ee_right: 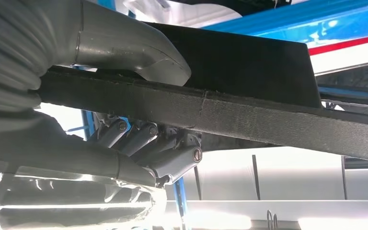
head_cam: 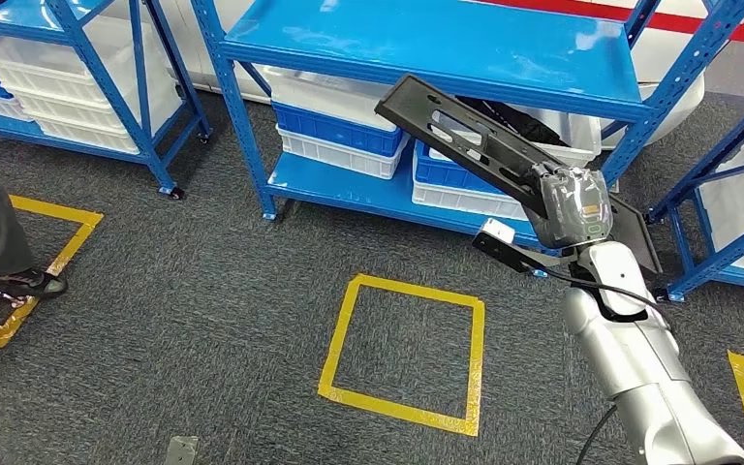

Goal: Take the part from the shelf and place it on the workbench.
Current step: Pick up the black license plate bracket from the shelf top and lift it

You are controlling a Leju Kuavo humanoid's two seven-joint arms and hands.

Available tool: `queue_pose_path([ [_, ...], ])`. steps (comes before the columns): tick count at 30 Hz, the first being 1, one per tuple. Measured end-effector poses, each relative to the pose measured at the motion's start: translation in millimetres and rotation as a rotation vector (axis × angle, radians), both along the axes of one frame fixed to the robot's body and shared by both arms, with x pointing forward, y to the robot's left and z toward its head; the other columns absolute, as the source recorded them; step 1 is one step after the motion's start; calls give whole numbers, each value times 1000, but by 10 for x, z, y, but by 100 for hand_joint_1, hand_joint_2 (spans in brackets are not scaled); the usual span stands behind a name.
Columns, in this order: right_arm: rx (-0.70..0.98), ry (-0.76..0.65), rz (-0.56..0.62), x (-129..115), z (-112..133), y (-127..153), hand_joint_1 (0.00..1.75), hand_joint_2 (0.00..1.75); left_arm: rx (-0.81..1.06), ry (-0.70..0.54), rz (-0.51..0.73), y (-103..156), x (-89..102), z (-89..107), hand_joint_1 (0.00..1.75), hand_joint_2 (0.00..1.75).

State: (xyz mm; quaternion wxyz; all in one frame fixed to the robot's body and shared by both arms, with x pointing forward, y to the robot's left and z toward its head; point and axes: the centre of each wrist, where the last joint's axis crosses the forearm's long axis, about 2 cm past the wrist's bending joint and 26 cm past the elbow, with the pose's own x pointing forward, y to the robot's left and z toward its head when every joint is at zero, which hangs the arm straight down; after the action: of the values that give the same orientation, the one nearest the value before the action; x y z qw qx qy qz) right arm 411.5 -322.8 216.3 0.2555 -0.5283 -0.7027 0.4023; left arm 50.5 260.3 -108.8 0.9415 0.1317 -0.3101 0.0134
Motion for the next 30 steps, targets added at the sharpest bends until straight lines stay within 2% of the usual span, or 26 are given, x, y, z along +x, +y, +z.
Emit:
queue_pose_path([
  [18, 19, -4, -26, 1, 31, 159, 175, 175, -1, 0, 7, 8, 12, 1, 0, 175],
  [30, 36, 50, -25, -12, -10, 197, 175, 175, -11, 5, 24, -24, 11, 3, 0, 175],
])
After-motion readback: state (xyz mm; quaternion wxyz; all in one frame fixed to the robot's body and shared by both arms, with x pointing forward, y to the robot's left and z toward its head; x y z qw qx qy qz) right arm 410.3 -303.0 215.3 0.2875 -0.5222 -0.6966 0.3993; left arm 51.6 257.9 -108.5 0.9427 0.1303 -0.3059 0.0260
